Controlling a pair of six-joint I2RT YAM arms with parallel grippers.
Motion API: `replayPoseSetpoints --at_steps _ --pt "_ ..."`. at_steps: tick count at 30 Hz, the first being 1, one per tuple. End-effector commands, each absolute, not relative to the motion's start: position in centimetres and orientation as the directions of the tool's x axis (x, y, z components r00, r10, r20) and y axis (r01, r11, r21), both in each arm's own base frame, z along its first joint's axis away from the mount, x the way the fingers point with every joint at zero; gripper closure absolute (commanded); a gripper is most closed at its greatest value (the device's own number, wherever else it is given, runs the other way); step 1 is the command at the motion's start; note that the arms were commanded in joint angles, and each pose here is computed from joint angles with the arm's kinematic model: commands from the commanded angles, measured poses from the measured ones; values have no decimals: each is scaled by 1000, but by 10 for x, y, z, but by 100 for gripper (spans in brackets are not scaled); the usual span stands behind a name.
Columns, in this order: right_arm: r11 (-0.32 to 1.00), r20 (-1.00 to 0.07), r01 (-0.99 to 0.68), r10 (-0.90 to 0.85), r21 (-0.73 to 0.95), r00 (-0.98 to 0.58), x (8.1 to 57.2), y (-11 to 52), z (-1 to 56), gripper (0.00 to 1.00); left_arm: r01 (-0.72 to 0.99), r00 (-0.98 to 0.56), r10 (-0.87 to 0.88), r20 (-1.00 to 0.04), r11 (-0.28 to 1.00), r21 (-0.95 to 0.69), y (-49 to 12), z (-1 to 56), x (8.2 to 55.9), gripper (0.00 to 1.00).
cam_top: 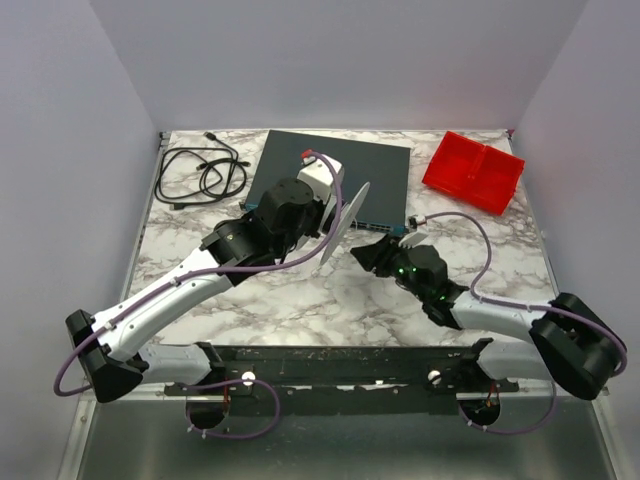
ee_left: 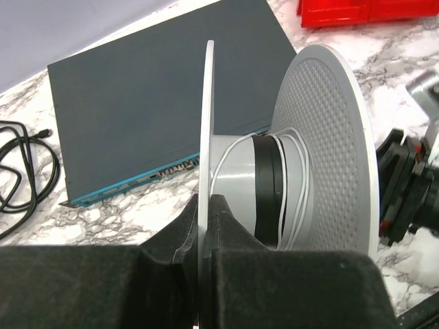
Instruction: Wrap the cables
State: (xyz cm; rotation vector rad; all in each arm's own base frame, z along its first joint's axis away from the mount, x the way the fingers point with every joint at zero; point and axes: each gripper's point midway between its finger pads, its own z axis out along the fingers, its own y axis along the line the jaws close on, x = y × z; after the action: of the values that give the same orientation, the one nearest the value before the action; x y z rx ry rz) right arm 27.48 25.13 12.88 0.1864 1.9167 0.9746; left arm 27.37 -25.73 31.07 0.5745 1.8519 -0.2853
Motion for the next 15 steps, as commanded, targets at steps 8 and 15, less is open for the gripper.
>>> replayPoseSetpoints --at_steps 8,15 --pt "618 -712 -355 583 702 -391 278 290 143 54 374 -237 72 -969 927 -22 -249 368 291 100" --pt "700 -754 -302 528 647 -390 287 302 118 55 363 -237 65 -969 931 -27 -250 375 292 100"
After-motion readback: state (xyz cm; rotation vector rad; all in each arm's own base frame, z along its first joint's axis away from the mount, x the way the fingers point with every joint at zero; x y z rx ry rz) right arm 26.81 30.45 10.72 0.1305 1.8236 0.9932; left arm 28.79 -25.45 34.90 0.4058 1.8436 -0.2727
